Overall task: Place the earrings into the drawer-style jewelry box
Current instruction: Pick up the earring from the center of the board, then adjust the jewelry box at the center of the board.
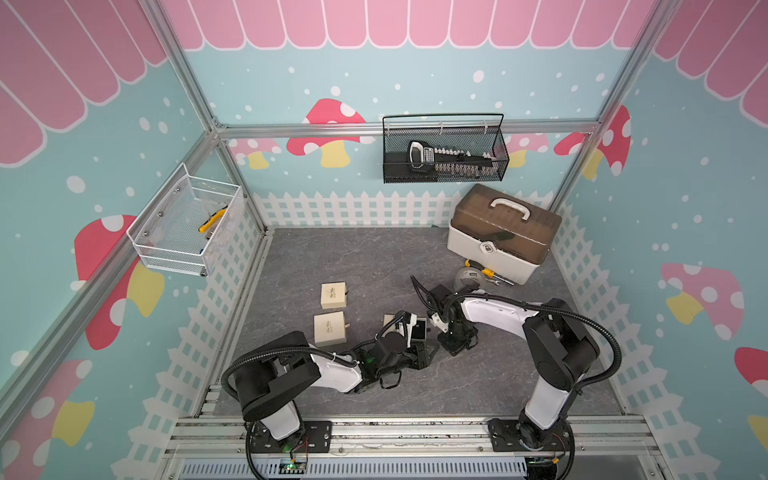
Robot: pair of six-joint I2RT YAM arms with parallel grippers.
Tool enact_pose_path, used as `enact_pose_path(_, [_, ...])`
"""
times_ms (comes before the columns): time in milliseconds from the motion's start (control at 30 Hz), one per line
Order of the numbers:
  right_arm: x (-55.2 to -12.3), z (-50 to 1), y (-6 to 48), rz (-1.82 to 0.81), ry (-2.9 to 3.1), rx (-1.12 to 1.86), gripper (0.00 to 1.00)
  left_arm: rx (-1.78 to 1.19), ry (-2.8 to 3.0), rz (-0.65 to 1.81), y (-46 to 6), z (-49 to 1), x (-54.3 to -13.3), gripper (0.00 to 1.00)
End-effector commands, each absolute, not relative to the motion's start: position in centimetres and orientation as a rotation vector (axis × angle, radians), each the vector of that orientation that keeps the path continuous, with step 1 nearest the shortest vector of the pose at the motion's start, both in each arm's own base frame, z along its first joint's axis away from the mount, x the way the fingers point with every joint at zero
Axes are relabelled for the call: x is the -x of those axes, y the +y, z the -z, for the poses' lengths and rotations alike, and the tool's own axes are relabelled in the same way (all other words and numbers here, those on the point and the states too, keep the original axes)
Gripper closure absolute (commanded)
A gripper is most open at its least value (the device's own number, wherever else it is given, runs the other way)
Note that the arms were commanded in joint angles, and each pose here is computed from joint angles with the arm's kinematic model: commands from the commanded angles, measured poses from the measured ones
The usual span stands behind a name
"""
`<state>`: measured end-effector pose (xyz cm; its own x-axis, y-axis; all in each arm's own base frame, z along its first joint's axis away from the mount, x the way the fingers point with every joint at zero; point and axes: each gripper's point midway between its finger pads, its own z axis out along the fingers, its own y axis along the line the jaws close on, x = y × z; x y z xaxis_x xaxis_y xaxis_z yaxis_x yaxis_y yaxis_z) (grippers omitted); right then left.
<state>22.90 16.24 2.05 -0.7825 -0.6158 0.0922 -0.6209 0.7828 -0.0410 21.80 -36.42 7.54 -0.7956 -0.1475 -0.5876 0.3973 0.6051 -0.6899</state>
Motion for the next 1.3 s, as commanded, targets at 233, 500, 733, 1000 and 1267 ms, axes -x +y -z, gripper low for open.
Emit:
enact_pose_path(233, [-23.8,-5.9,16.8,-0.068,-3.059,-0.987,1.00,-0.207,2.236,0.977,-35.1,-10.1,-23.0,0.44])
enact_pose_path(500, [-27.5,-11.2,18.3,0.062,-3.441,-0.945,1.00,-0.170,2.326,0.826,-31.1,-9.3,-22.9,0.40])
enact_pose_path(733, [-28.4,-13.5,19.2,0.167,-3.543,-0.987,1.00,-0.037,2.414,0.741,-28.1,-6.4,-22.7,0.43])
enact_pose_path(1000, [-28.2,-13.3,18.5,0.120,-3.556,-0.965,1.00,0.099,2.462,0.657,-25.7,-4.6,-23.7,0.51])
enact_pose_path(1267, [-28.6,-13.3,18.4,0.094,-3.564,-0.954,1.00,0.174,2.495,0.518,-22.8,-3.4,-24.1,0.65])
